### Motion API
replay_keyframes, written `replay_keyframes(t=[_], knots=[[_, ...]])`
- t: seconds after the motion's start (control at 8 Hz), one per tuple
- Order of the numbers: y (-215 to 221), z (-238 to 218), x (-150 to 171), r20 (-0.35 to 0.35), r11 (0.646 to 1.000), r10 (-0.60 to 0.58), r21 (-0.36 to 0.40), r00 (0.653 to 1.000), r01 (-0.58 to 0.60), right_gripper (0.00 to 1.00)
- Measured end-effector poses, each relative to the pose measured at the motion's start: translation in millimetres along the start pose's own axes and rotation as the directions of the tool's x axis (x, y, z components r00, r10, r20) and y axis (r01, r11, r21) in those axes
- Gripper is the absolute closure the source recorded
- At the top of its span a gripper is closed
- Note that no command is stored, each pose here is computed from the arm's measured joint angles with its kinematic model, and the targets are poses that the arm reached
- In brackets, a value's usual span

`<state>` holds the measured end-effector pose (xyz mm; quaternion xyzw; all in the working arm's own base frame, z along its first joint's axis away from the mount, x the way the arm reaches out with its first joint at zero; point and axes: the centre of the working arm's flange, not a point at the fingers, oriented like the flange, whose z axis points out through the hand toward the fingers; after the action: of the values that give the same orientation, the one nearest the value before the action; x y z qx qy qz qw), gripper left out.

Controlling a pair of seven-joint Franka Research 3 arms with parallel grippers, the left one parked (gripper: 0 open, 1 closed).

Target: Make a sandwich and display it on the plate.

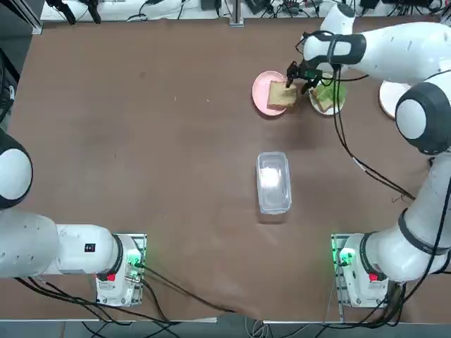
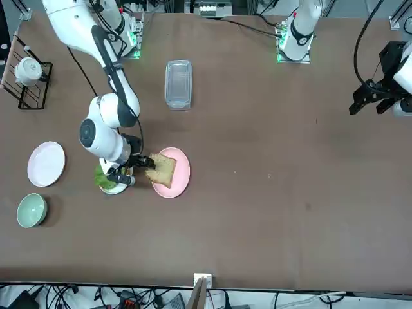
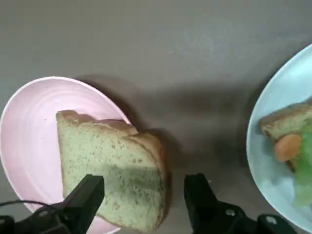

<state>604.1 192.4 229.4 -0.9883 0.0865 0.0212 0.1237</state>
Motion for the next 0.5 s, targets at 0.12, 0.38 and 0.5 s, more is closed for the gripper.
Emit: replay_keyframes(t=[0.12,0.38,0.5], knots=[[0.3,4.3,-0.1,-0.002,1.000,0.001,-0.002,1.000,-0.001,0.00],[0.6,8.0,0.1,-0.003,1.000,0.017,0.007,1.000,-0.017,0.04],[-0.6,8.6,-0.2,-0.004,0.999,0.028,0.018,1.000,-0.028,0.07]])
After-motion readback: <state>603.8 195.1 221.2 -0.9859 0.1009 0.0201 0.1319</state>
